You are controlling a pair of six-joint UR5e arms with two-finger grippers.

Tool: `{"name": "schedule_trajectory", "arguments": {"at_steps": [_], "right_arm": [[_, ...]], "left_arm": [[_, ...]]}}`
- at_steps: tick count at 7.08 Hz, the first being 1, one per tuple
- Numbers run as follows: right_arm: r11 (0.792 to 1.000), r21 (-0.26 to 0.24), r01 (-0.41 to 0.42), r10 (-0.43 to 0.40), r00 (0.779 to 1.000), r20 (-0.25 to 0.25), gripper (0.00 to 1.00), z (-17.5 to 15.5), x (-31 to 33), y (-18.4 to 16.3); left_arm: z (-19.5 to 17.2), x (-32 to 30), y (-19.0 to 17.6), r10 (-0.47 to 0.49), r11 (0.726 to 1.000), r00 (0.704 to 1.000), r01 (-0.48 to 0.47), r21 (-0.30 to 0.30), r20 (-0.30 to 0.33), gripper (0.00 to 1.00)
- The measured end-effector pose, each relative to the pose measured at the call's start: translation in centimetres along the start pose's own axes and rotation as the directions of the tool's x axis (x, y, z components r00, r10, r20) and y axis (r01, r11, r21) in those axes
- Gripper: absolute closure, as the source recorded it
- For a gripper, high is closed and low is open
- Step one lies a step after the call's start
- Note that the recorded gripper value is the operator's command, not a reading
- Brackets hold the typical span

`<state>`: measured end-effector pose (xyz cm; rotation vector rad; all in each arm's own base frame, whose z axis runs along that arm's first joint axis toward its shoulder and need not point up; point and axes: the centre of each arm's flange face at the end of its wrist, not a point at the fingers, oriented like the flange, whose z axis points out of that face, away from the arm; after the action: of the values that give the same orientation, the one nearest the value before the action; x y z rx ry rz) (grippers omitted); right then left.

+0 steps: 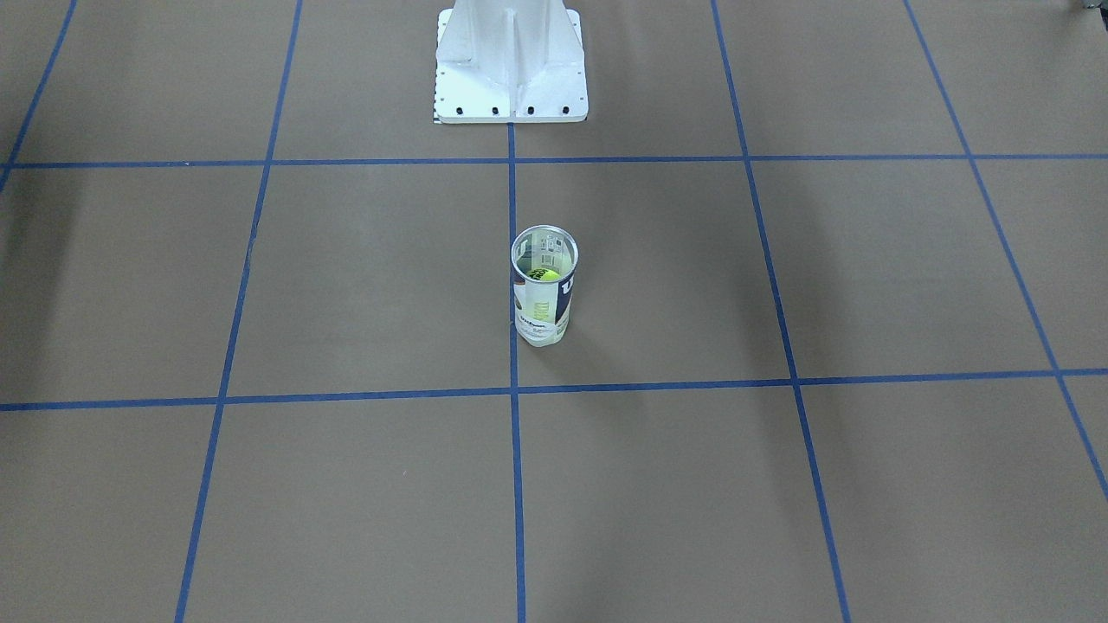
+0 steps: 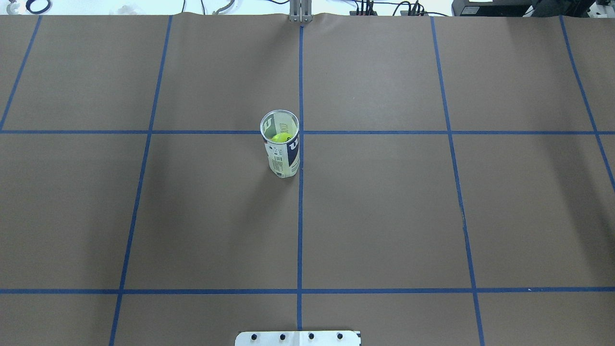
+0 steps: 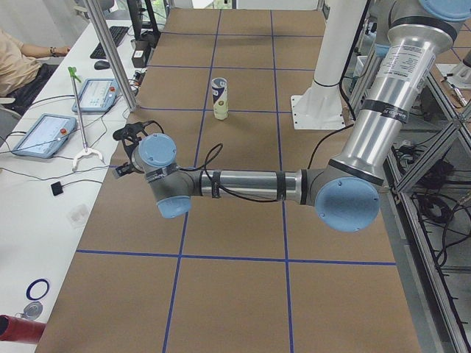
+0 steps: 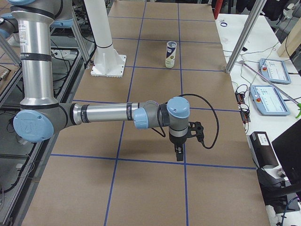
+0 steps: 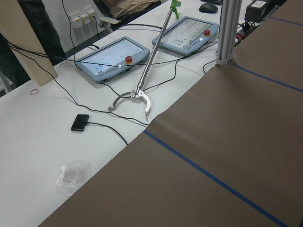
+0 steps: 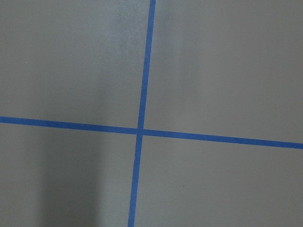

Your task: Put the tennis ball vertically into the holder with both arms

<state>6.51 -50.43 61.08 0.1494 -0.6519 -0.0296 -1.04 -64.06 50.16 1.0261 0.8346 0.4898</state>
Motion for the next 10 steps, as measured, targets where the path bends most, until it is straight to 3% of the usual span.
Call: {"name": "schedule_trajectory", "arguments": {"at_steps": [2,6,7,10], "right_arm": [[1.0,0.0,-0.001,0.001,1.0,0.0,0.01,0.0,0.0,0.0],[1.0,-0.005,-0.004,0.004,1.0,0.0,0.01,0.2,0.2,0.3],[1.0,-0.006,-0.006,0.006,1.0,0.0,0.01,0.3,0.2,0.4],[1.0,-0.009,-0.01,0.01,1.0,0.0,0.01,0.4,0.3,0.5]], "left_arm": [[0.5,-1.6,2.3,0.049,0.994,0.996,-0.042,-0.099,0.071,0.0],[1.7,-4.0,5.4,0.007,0.94,0.995,0.028,-0.339,0.103,0.0],[1.5,-4.0,5.1,-0.038,0.912,0.993,0.082,-0.403,0.115,0.0],[-1.0,-3.1,4.8,-0.221,0.786,0.96,0.279,-0.551,0.171,0.0]]}}
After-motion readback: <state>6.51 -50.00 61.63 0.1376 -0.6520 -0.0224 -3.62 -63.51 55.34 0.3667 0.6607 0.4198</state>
